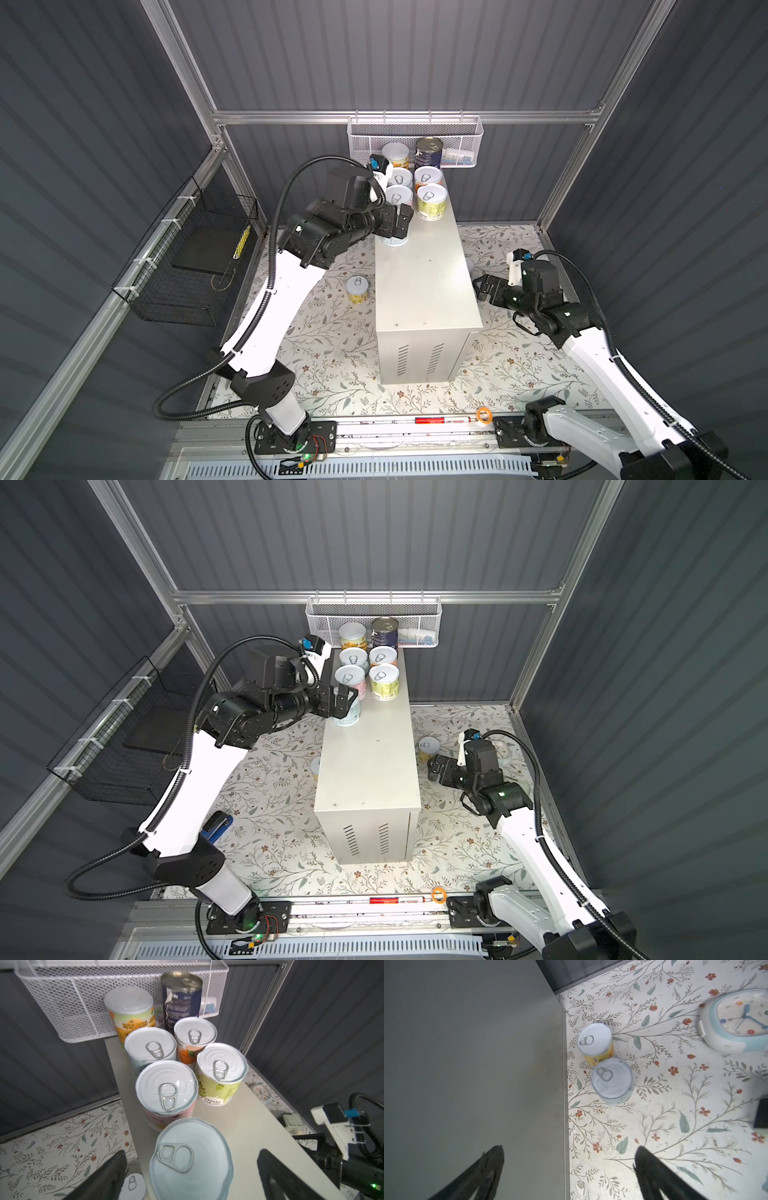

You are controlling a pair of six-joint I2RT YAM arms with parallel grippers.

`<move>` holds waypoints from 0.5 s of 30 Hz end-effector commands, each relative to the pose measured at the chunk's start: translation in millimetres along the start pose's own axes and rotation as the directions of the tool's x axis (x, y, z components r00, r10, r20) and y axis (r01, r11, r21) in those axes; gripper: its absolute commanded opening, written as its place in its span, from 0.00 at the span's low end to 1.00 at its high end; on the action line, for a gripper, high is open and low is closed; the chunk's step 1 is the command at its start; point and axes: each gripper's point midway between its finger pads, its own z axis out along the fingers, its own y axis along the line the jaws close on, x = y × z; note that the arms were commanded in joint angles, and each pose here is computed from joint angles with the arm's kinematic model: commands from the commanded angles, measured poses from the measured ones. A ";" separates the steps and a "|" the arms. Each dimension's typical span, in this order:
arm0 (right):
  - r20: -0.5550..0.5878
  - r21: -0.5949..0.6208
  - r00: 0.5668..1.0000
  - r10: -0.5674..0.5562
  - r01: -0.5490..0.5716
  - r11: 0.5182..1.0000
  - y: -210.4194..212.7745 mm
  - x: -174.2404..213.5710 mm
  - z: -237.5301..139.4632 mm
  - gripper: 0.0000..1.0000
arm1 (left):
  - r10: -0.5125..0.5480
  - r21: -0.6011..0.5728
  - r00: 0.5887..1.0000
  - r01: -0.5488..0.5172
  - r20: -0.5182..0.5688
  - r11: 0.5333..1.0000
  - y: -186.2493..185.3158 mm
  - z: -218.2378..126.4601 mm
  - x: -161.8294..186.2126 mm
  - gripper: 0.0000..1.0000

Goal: Place and organize the canned foods onto the counter
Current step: 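Open the left gripper and withdraw it down beside the cabinet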

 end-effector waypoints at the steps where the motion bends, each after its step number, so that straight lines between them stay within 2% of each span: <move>1: 0.038 -0.012 0.999 -0.008 0.009 1.000 5.8 -12.7 -14.0 0.99 | 0.036 -0.059 0.997 -0.032 0.070 0.998 10.1 -26.2 -11.8 0.98; 8: 0.047 -0.001 0.999 -0.013 0.013 1.000 6.1 -17.6 -18.5 0.99 | 0.012 -0.204 0.999 -0.001 0.050 0.979 40.4 -49.2 16.7 0.91; 15: 0.049 -0.006 0.999 -0.013 0.013 1.000 10.0 -23.7 -21.5 0.99 | 0.001 -0.304 1.000 0.001 0.008 0.953 65.8 -34.1 45.7 0.89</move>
